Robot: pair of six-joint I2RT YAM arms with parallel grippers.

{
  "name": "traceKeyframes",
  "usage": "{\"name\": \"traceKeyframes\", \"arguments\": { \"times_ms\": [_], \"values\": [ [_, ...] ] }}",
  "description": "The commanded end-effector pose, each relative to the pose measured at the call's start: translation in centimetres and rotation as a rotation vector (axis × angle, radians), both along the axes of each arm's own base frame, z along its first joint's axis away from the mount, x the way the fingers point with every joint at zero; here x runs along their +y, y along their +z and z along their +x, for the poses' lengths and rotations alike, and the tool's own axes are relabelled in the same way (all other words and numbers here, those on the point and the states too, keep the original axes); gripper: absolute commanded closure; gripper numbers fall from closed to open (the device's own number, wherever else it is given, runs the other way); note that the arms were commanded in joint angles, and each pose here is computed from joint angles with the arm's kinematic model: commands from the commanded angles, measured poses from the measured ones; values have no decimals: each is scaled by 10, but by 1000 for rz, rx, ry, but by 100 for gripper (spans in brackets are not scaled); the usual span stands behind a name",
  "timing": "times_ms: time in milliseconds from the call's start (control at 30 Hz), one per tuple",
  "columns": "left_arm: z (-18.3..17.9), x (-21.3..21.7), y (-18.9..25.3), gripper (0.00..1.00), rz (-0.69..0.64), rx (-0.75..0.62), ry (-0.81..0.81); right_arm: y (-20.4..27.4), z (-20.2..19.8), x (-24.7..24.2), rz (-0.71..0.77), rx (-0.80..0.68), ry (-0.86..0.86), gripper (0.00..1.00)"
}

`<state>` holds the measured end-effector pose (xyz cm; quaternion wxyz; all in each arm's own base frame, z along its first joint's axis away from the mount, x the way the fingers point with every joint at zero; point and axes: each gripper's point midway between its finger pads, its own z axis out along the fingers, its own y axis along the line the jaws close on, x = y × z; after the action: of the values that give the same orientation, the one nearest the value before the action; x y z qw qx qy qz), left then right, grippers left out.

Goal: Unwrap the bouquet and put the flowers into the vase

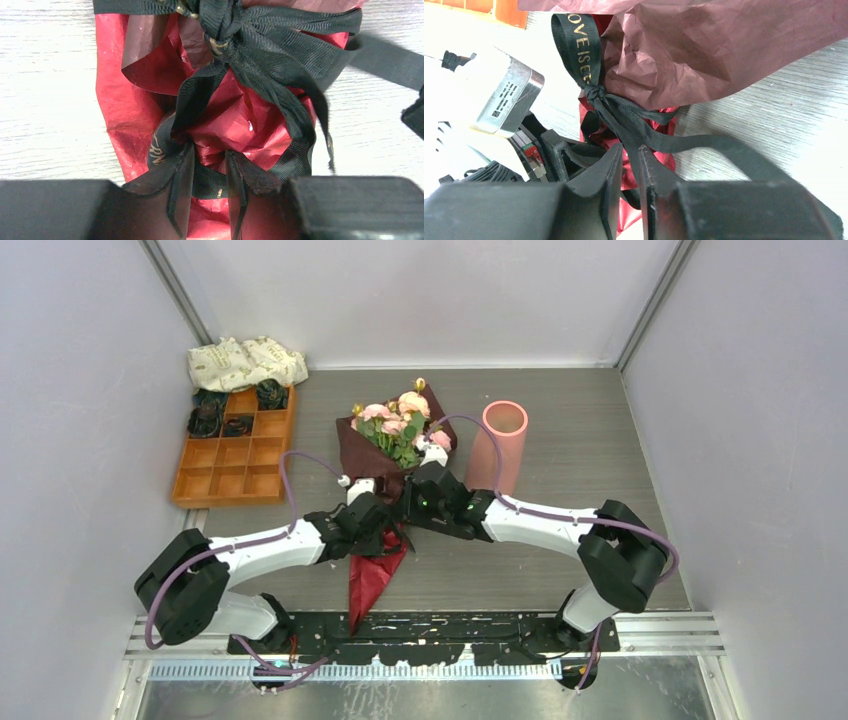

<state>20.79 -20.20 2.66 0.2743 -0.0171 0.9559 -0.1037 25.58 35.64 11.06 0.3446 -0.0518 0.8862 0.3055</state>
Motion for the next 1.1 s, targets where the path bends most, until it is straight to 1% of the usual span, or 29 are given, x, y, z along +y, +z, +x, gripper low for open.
{"name": "traceKeyframes", "arguments": {
  "times_ms": [0,67,100,133,200,267,333,400,500,733,867,967,1033,1067],
  "values": [
    [4,6,-13,70,40,-8,32,14,1,-5,13,-32,-12,80],
    [4,7,-13,70,42,-8,30,12,1,-5,9,-29,-13,81],
    [4,7,-12,70,42,-9,30,10,1,-5,7,-26,-12,79],
    [4,7,-12,70,44,-10,31,3,-1,-7,-19,-8,-11,76],
    [5,8,-11,70,46,-14,32,-5,-2,-9,-40,8,-15,64],
    [5,9,-9,70,48,-19,33,-13,-5,-10,-43,22,-7,60],
    [5,10,-8,70,50,-23,33,-20,-11,-10,-42,40,1,60],
    [5,11,-7,70,52,-24,34,-19,-15,-4,-17,37,15,60],
    [6,12,-6,70,58,-31,34,-21,-20,1,-14,39,34,58],
    [6,16,-4,70,73,-39,38,-19,-32,18,-9,39,76,58],
    [6,17,-4,70,74,-40,39,-18,-34,21,-34,28,77,58],
    [5,18,-4,70,75,-41,39,-27,-32,15,-90,39,59,58],
    [5,18,-3,70,73,-42,39,-32,-29,13,-119,36,45,60],
    [5,18,-3,70,71,-43,39,-33,-27,11,-133,30,36,64]
  ]
}}
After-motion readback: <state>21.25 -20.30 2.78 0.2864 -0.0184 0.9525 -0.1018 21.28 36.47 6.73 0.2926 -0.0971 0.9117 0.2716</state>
